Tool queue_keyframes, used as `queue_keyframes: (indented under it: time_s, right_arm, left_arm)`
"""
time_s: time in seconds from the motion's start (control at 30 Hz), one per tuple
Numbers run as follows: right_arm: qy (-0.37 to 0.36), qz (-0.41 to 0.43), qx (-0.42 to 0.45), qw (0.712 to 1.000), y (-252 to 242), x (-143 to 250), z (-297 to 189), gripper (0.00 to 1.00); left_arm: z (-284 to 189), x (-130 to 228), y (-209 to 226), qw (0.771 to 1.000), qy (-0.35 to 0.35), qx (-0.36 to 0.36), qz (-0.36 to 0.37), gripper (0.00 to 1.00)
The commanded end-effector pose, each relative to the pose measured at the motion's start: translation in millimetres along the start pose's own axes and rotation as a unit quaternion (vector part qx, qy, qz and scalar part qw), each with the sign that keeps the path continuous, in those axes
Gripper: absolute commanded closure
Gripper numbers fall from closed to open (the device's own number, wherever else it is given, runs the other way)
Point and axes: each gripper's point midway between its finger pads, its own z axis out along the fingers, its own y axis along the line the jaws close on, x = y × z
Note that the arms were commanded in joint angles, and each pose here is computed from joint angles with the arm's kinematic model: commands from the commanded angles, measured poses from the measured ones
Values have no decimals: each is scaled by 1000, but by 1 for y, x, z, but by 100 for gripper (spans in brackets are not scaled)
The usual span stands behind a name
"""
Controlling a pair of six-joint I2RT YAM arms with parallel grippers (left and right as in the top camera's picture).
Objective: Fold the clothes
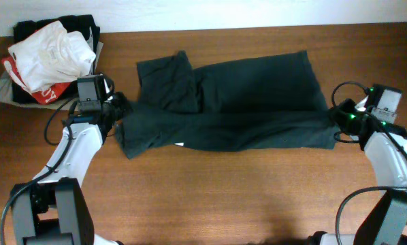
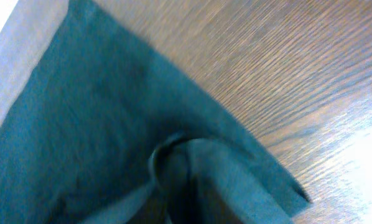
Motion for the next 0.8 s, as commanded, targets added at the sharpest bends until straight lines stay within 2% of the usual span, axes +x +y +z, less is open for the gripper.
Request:
queue_keyframes:
  time_s: [0.0, 0.07, 0.17, 0.27, 0.3, 0.33, 0.37, 0.47, 0.5, 0.6, 0.7, 0.77]
  right_arm:
    - [6, -40, -2, 999, 13, 3, 8, 11]
    - [6, -61, -1, 998, 16, -1, 3, 1]
    - [25, -48, 19, 998, 16, -19, -23, 1]
    - [57, -67, 18, 996, 23, -17, -40, 1]
    - [81, -78, 14, 994, 25, -6, -43, 1]
    - [99, -78, 19, 992, 24, 4, -43, 3]
    - [119, -81, 24, 989, 22, 16, -40, 8]
    - [164, -96, 34, 981, 21, 45, -27, 42]
    - [178, -103, 39, 978, 20, 55, -21, 52]
    - [212, -113, 55, 969, 15, 76, -5, 76]
    - [231, -114, 62, 964, 12, 86, 8, 83]
    - [242, -113, 69, 961, 7, 91, 17, 87]
  left_arm:
    - [6, 3, -2, 1000, 1, -3, 25, 3]
    - [1, 2, -2, 999, 6, -5, 40, 1]
    - [-29, 1, -4, 999, 32, -15, 40, 1]
    - [-50, 10, -6, 997, 65, -16, 37, 2]
    - [-55, 24, -8, 995, 95, -8, 34, 9]
    - [-57, 37, -8, 992, 123, -4, 32, 23]
    - [-57, 52, -9, 988, 152, -3, 31, 33]
    - [-53, 85, -12, 977, 213, -1, 33, 71]
    - [-51, 93, -13, 973, 227, 2, 34, 78]
    - [-39, 112, -17, 965, 259, 4, 40, 91]
    - [-27, 120, -14, 961, 273, -2, 40, 99]
    - [-16, 127, -10, 958, 284, -8, 38, 99]
